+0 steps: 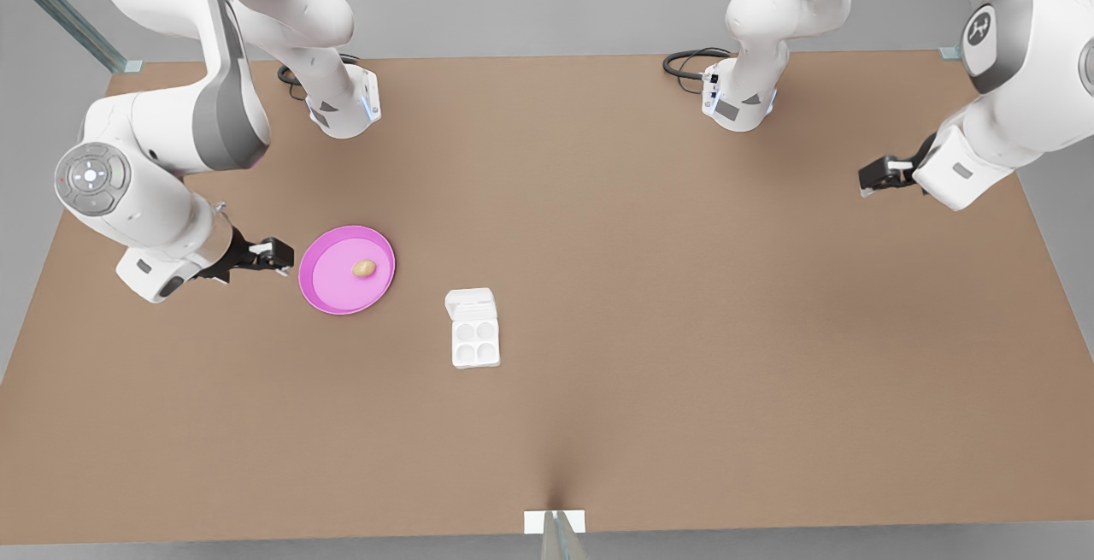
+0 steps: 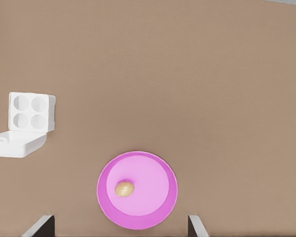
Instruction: Pack egg into the box and close the box lid
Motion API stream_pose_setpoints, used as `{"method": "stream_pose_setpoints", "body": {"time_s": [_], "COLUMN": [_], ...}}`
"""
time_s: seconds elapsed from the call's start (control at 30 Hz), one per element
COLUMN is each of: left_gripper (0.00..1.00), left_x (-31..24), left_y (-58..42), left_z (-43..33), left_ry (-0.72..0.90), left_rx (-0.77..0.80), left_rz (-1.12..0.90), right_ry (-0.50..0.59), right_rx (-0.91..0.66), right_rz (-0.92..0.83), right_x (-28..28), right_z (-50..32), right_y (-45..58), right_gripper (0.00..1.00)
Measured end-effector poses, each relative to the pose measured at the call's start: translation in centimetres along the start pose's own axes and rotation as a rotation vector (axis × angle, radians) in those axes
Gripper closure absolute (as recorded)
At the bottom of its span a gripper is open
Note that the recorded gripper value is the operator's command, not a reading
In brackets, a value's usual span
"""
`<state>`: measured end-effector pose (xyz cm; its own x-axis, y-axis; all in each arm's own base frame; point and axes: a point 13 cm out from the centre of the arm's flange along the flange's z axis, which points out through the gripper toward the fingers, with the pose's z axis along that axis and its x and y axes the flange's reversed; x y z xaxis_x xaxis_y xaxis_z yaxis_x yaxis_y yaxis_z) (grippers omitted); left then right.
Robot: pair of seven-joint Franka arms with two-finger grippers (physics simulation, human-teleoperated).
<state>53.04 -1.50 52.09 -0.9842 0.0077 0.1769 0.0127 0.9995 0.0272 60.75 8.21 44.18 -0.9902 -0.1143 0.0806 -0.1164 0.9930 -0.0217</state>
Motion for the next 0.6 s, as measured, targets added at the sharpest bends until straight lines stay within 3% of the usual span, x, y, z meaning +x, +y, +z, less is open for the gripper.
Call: {"method": "stream_pose_setpoints", "body": {"time_s": [0.13,0.23,0.3,0.43,0.53,0.6], "left_gripper": [0.00,0.00,0.00,0.00,0.00,0.00], "left_x": [-0.5,-0.6,-0.6,-0.6,-0.6,-0.6], "left_y": [-0.2,-0.4,-0.4,-0.2,-0.2,-0.3], "left_z": [0.0,0.2,0.4,0.5,0.5,0.5], "left_ry": [-0.012,-0.012,-0.009,-0.007,-0.007,-0.007], "left_rx": [0.000,-0.001,-0.002,-0.002,-0.002,-0.002], "left_rz": [0.005,0.009,0.010,0.009,0.010,0.010], "right_ry": [0.127,0.301,0.359,0.336,0.289,0.204], "right_rx": [0.008,-0.021,-0.031,-0.007,0.038,0.057], "right_rz": [-0.009,0.039,0.076,0.110,0.082,0.066], "right_x": [-0.2,-0.9,-1.8,-2.9,2.9,4.5], "right_z": [6.3,16.8,24.1,30.2,29.5,28.5], "right_y": [1.6,-0.4,-2.3,-4.9,-3.9,-3.0], "right_gripper": [0.00,0.00,0.00,0.00,0.00,0.00]}}
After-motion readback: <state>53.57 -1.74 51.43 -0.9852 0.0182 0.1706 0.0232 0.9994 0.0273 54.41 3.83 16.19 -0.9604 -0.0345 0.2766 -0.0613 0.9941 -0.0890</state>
